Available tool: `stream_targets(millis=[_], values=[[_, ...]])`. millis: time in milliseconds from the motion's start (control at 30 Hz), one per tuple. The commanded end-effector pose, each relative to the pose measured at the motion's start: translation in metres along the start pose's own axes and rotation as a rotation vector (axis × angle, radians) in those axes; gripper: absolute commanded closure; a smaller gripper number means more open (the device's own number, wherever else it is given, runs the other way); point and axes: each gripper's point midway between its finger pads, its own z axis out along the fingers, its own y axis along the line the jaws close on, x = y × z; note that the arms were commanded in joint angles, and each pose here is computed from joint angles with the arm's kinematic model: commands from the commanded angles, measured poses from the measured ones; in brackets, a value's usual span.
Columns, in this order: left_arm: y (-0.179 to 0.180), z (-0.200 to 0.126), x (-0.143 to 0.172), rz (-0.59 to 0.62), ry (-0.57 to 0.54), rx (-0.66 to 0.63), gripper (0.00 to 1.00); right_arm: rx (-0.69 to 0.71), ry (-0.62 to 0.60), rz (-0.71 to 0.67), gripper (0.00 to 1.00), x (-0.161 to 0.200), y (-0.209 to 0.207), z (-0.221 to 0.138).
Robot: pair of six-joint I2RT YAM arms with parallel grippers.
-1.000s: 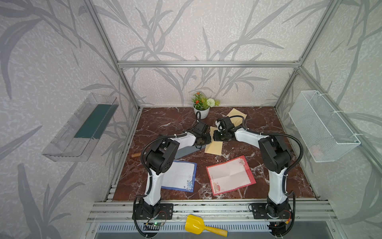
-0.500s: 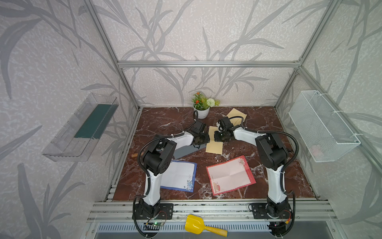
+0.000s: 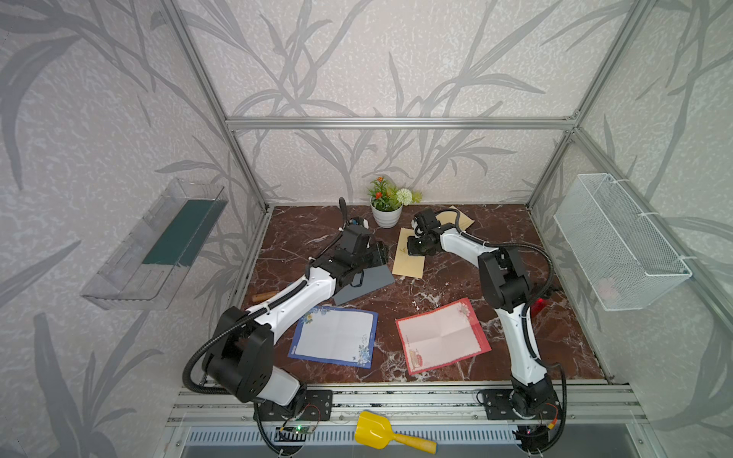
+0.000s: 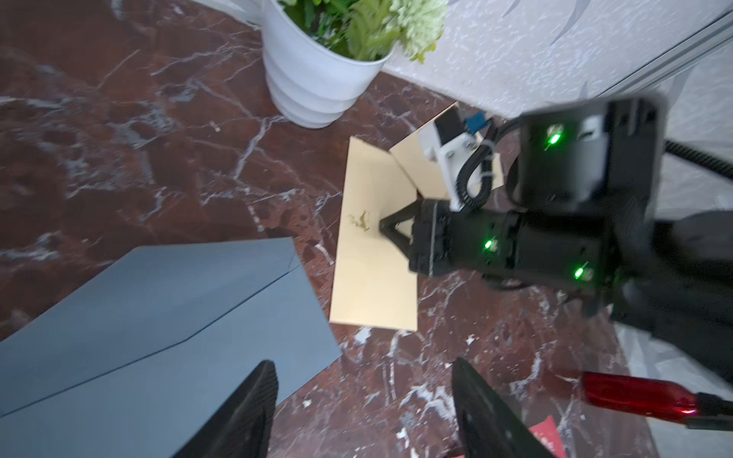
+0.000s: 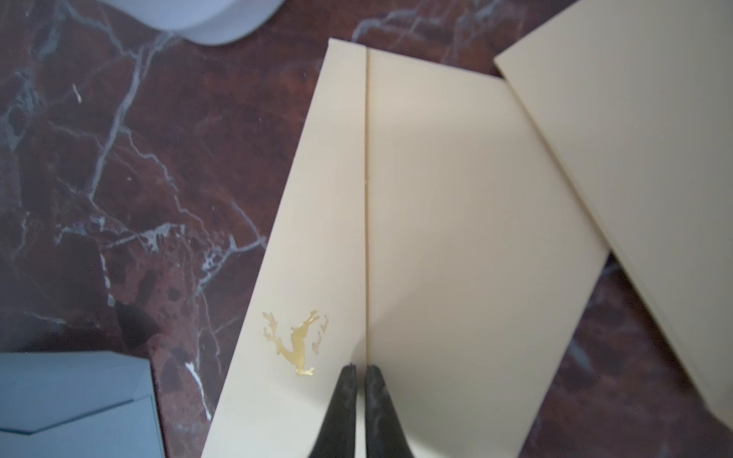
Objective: Fold the letter paper in half and place it into the envelope
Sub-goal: Move the envelope to the center of the board.
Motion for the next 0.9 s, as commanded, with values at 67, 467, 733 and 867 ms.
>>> stream_targets(millis=[67, 467, 733, 867], values=[[0.035, -0.029, 0.008, -0.054, -0.065, -0.097, 0.27, 0.048, 0.096, -0.021, 0.9, 0.012, -0.014, 0.02], [0.068, -0.065, 0.021, -0.076, -0.15, -0.168, 0.14, -0.09, -0.078, -0.131, 0.63, -0.061, 0.033, -0.052], [0.072, -0.071, 0.015, -0.083, -0.193, -0.18, 0.08, -0.206, -0.171, -0.155, 0.36, -0.04, 0.054, -0.144], [0.074, -0.071, 0.015, -0.097, -0.207, -0.173, 0.04, -0.208, -0.173, -0.144, 0.2, 0.014, 0.04, -0.183]])
